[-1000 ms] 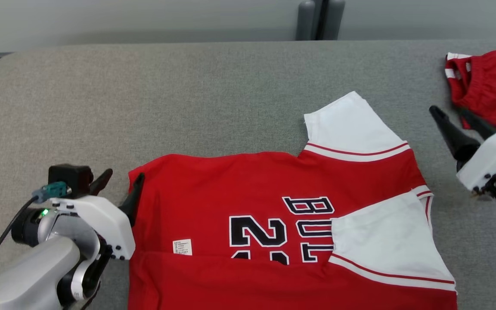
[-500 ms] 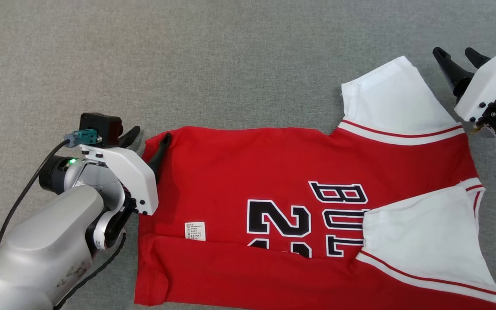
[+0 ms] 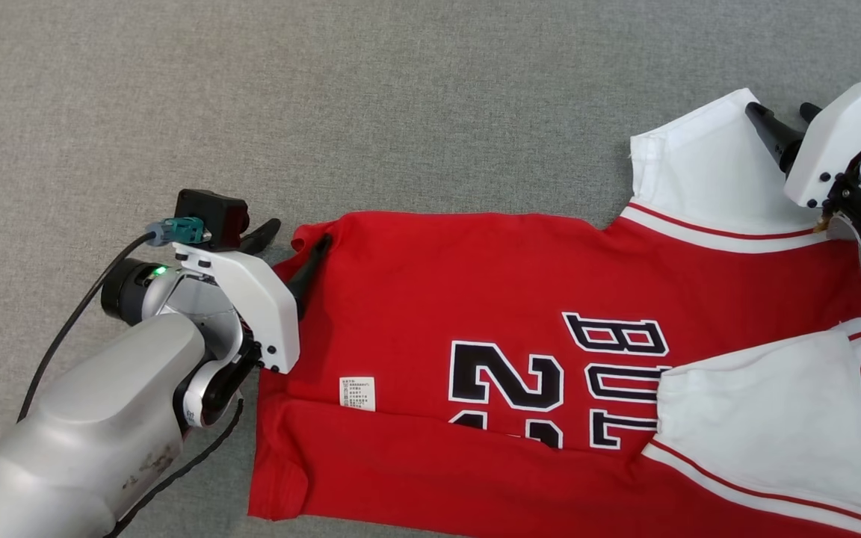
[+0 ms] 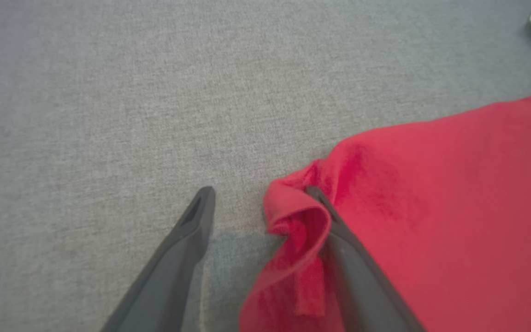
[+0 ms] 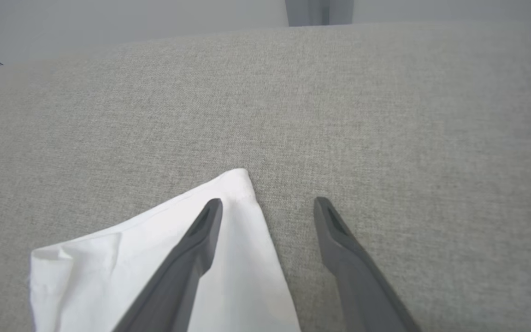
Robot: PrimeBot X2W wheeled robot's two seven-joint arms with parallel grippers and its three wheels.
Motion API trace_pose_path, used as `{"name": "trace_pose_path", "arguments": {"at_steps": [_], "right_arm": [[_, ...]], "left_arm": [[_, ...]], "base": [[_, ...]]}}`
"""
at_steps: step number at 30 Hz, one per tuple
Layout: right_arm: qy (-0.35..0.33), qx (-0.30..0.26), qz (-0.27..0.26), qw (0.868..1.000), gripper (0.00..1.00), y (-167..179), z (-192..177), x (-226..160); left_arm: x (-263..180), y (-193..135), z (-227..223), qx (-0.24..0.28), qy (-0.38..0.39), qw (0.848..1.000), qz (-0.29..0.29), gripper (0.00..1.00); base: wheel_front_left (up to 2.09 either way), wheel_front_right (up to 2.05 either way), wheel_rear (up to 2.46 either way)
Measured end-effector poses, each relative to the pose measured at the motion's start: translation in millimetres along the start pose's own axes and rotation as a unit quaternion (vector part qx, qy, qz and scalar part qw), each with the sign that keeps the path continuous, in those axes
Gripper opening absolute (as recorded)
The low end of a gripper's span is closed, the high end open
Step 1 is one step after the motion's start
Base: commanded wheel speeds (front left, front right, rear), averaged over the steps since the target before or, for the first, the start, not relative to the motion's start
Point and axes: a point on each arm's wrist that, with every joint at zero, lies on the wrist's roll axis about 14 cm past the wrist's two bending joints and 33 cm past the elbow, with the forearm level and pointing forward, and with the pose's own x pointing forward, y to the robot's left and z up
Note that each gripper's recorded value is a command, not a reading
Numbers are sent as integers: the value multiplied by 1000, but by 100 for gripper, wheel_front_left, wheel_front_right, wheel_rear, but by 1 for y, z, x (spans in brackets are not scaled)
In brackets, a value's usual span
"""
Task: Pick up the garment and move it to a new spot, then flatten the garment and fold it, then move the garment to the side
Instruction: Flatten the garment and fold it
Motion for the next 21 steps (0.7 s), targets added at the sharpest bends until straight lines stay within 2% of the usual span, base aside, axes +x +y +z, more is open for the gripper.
{"name": "trace_pose_path", "arguments": {"at_steps": [11, 12, 13, 14, 15, 17, 21], "right_arm": [[25, -12, 13, 1000, 100, 15, -1, 14], [26, -13, 15, 999, 85, 17, -1, 14], [27, -13, 18, 999, 50, 19, -1, 14], [28, -13, 20, 999, 27, 21, -1, 14], [30, -14, 22, 999, 0, 22, -2, 14], [25, -16, 23, 999, 0, 23, 0, 13], [-4, -16, 27, 1000, 0, 25, 11, 9]], "left_arm": [[1, -9, 8, 8, -13, 1000, -14, 99], [0, -10, 8, 9, -14, 1000, -14, 89], [0, -10, 8, 9, -14, 1000, -15, 77], [-1, -11, 9, 10, -15, 1000, -16, 63], [-2, -12, 9, 11, -16, 1000, -17, 38], [-3, -13, 11, 11, -18, 1000, -18, 0], [-4, -13, 17, 13, -31, 999, -18, 0]], "base": [[0, 0, 0], [0, 0, 0], [0, 0, 0], [0, 0, 0], [0, 0, 0], [0, 0, 0], [0, 0, 0]]}}
